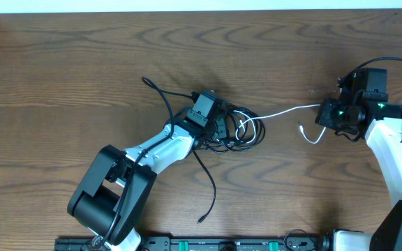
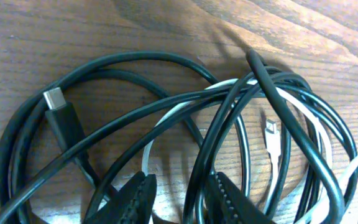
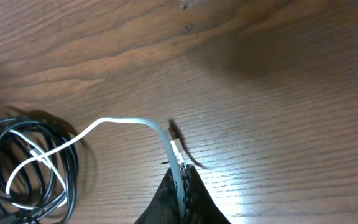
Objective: Untangle cables
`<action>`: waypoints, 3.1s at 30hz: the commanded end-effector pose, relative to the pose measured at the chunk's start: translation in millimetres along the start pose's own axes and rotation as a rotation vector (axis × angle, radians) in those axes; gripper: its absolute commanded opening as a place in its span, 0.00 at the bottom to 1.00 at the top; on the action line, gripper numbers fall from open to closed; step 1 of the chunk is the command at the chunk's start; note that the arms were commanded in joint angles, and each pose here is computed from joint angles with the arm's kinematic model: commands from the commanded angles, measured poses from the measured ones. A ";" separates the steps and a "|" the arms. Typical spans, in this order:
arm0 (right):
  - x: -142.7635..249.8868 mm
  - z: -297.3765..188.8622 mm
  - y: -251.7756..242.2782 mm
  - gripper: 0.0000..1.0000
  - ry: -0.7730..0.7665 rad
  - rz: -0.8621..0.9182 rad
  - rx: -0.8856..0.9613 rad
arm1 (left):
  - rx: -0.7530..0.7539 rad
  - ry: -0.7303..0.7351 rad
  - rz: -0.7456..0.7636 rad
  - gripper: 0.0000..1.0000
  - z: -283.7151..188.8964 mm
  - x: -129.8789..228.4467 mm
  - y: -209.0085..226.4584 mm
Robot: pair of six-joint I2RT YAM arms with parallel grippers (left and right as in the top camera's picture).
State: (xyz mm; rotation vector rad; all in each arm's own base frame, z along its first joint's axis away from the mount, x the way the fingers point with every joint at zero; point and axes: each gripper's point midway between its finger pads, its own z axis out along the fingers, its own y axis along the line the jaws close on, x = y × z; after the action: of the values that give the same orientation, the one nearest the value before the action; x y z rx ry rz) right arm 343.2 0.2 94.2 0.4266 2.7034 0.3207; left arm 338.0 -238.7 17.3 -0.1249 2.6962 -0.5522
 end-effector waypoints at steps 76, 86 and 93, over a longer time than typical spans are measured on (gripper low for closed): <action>-60.9 -20.5 -79.0 0.01 -0.273 0.303 0.233 | -0.447 0.057 -0.196 0.07 -124.4 -5.2 161.4; -40.3 -10.4 -31.4 0.11 -0.131 0.266 -0.030 | -0.120 0.227 0.074 0.07 -68.3 15.6 95.7; -21.3 -6.5 -18.1 0.48 -0.053 0.187 -0.047 | -0.080 0.225 0.230 0.08 -61.8 23.1 70.4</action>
State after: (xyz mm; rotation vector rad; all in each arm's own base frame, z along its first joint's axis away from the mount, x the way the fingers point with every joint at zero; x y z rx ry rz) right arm 353.1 -38.1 100.9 0.7660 2.5729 0.3746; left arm 294.4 -143.7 32.6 0.1014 2.9161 -0.3804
